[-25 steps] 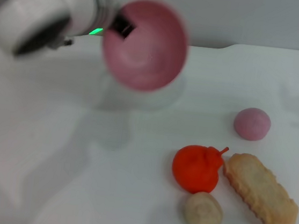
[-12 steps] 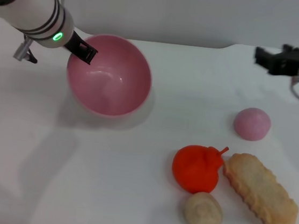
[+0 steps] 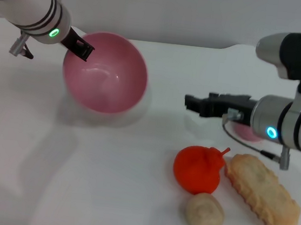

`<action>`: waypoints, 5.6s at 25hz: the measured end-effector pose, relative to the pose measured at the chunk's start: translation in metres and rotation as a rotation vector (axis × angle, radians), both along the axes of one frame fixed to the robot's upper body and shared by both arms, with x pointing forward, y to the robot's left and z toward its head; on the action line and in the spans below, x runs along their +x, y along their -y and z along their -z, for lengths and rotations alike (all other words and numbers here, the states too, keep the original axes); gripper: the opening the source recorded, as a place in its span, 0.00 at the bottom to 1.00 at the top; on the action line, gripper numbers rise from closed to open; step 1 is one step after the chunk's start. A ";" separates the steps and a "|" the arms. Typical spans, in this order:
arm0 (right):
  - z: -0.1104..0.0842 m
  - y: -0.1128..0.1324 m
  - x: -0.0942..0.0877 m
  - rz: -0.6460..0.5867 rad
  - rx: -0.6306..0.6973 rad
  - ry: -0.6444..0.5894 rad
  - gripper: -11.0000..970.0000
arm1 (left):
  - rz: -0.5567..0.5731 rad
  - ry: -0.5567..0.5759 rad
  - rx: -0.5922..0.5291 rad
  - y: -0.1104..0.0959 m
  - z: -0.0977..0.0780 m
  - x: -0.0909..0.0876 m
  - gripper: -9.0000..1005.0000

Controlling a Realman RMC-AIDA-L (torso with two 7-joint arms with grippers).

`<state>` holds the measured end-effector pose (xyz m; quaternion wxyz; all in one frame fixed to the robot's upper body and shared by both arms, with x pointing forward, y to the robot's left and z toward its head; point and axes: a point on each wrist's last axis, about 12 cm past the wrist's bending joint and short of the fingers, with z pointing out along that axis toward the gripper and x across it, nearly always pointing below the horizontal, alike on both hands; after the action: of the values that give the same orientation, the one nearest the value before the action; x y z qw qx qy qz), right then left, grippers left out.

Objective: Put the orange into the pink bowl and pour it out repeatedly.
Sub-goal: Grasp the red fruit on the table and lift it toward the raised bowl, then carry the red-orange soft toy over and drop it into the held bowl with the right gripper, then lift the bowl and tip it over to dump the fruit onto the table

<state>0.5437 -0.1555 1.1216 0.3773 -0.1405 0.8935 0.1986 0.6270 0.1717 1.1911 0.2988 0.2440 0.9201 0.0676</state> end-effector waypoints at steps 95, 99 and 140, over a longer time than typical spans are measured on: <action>-0.090 -0.059 -0.020 -0.145 -0.235 0.236 0.05 | 0.094 0.021 0.061 0.014 0.005 0.009 0.05; -0.090 -0.061 -0.012 -0.141 -0.234 0.247 0.05 | 0.153 0.023 0.035 0.031 0.005 0.006 0.05; -0.146 0.003 -0.007 0.275 -0.449 0.722 0.71 | 0.307 0.099 0.083 0.049 0.000 0.001 0.05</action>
<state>0.5367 -0.1590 1.2674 0.6482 -0.1592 0.7358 -0.1144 0.6279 0.1227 1.1907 0.3402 0.3902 0.8526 0.0712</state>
